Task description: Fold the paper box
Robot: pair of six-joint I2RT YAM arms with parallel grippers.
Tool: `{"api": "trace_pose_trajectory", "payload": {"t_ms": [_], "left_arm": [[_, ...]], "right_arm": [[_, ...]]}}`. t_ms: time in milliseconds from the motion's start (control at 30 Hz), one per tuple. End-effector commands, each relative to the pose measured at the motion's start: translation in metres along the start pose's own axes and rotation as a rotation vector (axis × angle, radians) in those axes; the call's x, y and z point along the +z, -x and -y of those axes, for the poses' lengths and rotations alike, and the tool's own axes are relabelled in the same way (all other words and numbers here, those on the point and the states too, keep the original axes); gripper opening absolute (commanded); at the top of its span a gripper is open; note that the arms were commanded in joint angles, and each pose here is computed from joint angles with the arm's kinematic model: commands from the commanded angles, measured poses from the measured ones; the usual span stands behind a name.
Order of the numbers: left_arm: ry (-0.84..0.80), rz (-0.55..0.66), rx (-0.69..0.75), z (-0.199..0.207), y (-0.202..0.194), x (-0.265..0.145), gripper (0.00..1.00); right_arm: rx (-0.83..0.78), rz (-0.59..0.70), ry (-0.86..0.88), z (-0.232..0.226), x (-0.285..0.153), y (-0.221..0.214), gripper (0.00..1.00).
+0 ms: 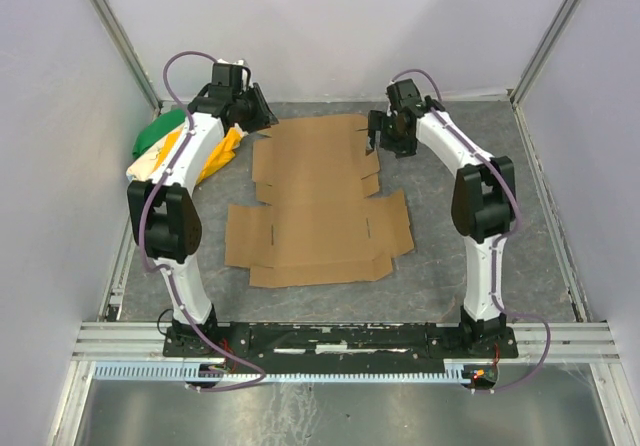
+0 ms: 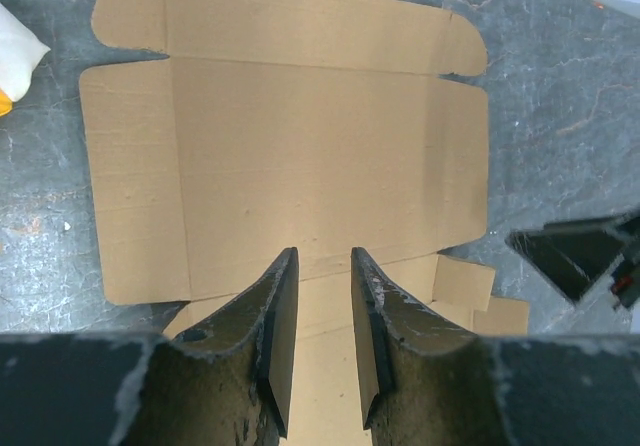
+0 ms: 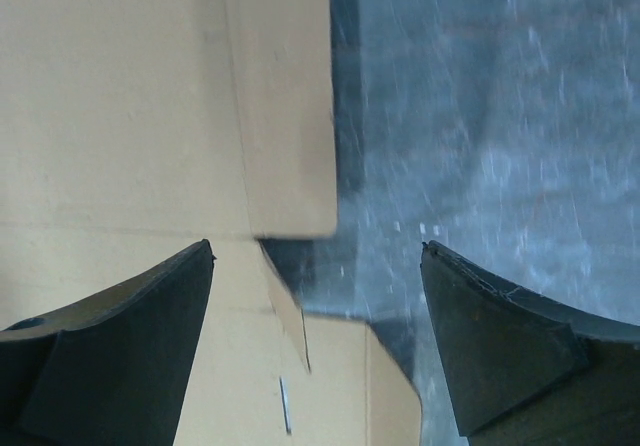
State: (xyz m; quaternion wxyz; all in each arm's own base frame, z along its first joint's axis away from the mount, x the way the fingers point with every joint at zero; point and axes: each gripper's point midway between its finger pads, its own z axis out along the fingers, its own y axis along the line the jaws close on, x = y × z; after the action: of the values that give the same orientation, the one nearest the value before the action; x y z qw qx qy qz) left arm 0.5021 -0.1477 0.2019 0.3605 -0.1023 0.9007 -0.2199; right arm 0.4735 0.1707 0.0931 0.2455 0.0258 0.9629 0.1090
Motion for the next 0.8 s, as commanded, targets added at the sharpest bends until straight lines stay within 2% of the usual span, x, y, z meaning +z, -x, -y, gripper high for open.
{"api": "trace_pose_trajectory", "payload": {"t_ms": [0, 233, 300, 333, 367, 600, 767], "left_arm": [[-0.057, 0.021, 0.022, 0.015, 0.01, -0.011, 0.35], [-0.05, -0.021, 0.045, 0.006, -0.015, -0.021, 0.34], [-0.041, -0.025, 0.052, 0.002, -0.021, -0.027, 0.33], [-0.039, -0.026, 0.058, 0.001, -0.023, -0.03, 0.33], [-0.036, -0.029, 0.061, -0.001, -0.026, -0.032, 0.32], [-0.026, -0.073, 0.056, -0.012, -0.057, -0.048, 0.3], [-0.105, -0.118, 0.057, -0.001, -0.086, -0.067, 0.17]], "right_arm": [[-0.053, -0.004, 0.004, -0.004, 0.019, 0.019, 0.92], [0.001, 0.04, 0.035, -0.001, 0.056, 0.046, 0.89], [0.017, 0.06, 0.082, -0.006, 0.062, 0.054, 0.82], [0.018, 0.07, 0.116, -0.011, 0.064, 0.057, 0.74], [0.019, 0.075, 0.142, -0.016, 0.065, 0.059, 0.7], [0.024, 0.031, 0.207, -0.026, 0.077, 0.051, 0.61], [0.016, 0.038, 0.258, -0.033, 0.076, 0.05, 0.48]]}}
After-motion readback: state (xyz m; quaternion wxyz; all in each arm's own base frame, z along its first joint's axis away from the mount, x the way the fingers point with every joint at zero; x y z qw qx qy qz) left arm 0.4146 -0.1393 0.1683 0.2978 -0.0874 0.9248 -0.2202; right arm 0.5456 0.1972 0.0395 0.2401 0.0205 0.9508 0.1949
